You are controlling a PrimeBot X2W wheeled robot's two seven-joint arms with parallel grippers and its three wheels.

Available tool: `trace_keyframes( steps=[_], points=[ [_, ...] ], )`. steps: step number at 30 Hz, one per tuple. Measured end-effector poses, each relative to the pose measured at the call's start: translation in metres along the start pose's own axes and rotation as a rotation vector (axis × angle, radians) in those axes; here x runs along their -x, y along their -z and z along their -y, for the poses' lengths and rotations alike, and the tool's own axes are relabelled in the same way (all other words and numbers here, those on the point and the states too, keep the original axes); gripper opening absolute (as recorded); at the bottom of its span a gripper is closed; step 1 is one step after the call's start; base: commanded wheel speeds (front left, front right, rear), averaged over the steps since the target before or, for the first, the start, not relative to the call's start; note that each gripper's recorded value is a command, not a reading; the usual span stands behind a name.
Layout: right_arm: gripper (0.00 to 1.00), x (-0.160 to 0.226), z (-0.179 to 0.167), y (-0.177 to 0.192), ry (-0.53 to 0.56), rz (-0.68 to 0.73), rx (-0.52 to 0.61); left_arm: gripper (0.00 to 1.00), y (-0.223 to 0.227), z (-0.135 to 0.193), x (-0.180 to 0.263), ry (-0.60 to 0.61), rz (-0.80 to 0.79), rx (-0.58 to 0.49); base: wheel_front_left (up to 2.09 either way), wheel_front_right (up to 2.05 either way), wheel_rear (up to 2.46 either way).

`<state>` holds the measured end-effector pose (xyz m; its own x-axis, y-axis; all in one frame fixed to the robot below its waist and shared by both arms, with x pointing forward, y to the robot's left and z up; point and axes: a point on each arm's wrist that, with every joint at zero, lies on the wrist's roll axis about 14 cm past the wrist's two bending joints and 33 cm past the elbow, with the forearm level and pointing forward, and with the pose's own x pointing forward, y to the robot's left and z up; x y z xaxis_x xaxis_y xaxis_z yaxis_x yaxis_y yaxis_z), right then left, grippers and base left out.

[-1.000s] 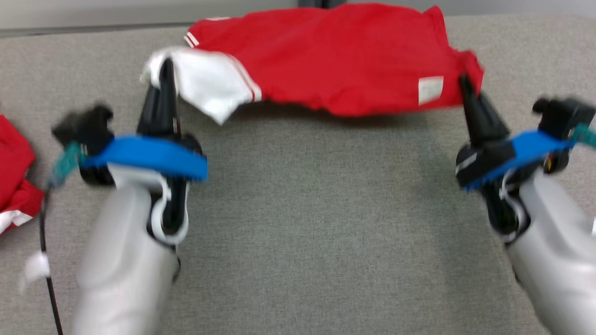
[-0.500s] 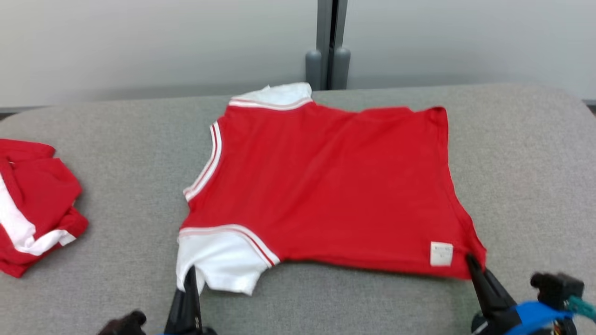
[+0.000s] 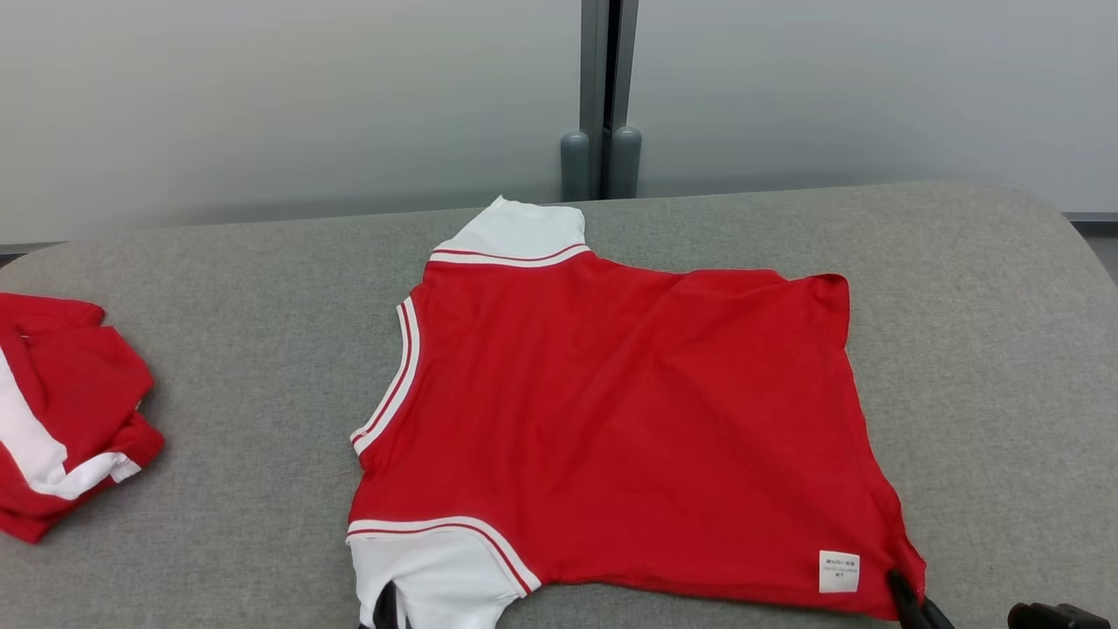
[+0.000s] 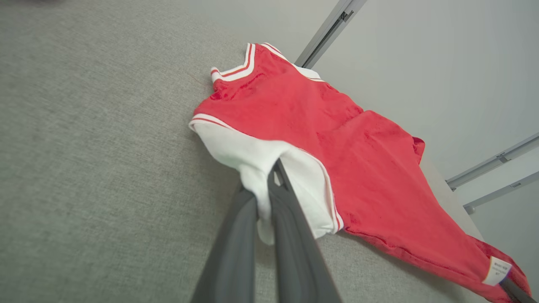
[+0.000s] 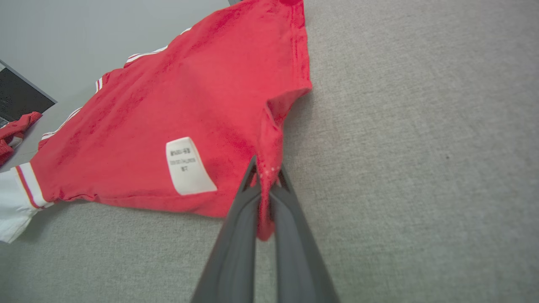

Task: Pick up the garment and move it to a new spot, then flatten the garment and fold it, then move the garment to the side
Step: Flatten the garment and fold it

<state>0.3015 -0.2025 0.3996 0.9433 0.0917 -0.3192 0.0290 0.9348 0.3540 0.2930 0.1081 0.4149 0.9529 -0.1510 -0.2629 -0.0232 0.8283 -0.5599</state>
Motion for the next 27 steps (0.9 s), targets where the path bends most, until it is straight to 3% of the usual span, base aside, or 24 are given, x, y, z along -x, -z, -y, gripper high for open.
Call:
trace_keyframes(
  steps=[6,15,25,26,27],
  points=[
    [0.0,-0.008,0.0,-0.008,0.01,-0.002,0.001,0.0,-0.017,0.013,-0.023,0.076,0.022,-0.018,0.0,0.0,0.0],
    [0.0,-0.046,-0.001,-0.029,0.0,-0.015,0.052,0.0,-0.052,0.031,-0.088,0.189,0.038,-0.156,0.0,0.0,0.0],
    [0.0,-0.098,-0.003,-0.046,-0.007,-0.025,0.09,0.0,-0.054,0.021,-0.156,0.184,-0.034,-0.259,0.0,0.0,0.0],
    [0.55,-0.102,-0.001,-0.047,-0.003,-0.021,0.09,0.0,-0.053,0.02,-0.16,0.184,-0.039,-0.262,0.0,0.0,0.0],
    [1.0,-0.104,0.0,-0.049,0.002,-0.015,0.092,0.38,-0.052,0.02,-0.162,0.184,-0.046,-0.27,0.0,0.0,0.0]
  ],
)
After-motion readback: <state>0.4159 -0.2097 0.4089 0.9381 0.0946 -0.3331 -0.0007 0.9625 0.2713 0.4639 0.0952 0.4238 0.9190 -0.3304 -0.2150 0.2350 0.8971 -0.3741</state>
